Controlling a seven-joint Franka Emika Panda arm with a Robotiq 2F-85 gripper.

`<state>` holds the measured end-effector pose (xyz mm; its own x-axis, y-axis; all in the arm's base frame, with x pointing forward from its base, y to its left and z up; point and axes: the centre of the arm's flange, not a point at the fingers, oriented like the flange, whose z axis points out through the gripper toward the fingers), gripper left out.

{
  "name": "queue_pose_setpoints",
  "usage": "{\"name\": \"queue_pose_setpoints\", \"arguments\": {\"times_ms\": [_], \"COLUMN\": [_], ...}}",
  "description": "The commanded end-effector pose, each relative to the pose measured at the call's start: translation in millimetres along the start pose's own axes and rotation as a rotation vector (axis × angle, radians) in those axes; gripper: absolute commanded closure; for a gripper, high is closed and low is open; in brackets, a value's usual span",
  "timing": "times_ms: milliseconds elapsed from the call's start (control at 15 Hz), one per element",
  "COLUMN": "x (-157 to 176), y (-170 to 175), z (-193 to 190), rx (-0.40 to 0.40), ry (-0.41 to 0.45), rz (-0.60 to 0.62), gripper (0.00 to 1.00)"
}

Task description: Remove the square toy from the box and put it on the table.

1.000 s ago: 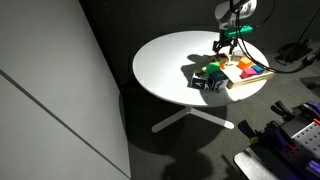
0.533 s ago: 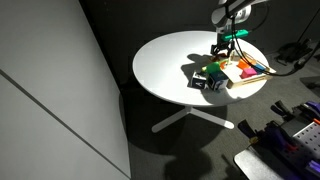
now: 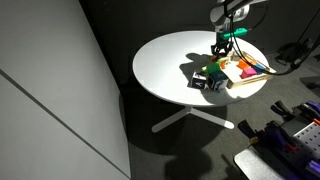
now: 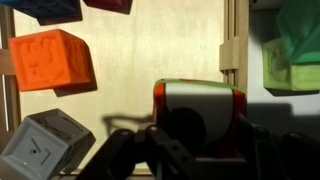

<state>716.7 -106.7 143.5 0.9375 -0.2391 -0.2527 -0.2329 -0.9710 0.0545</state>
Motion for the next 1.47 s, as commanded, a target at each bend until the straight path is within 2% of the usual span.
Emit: {"name": "queue_pose_setpoints", "arguments": {"times_ms": [0, 200, 467, 1000, 1400], "x": [2, -3, -11, -24, -18], "y": [-5, -8, -17, -46, -66], "z": [-21, -34, -57, -96, -82], "rx": [0.016, 0.017, 0.028, 0.066, 0.108], "ry": [0.001, 0.021, 0.067, 0.159, 0.192], "rz": [0.029, 0.046, 0.078, 0.056, 0.012], "gripper": [0.63, 0.77, 0.84, 0.89, 0.89]}}
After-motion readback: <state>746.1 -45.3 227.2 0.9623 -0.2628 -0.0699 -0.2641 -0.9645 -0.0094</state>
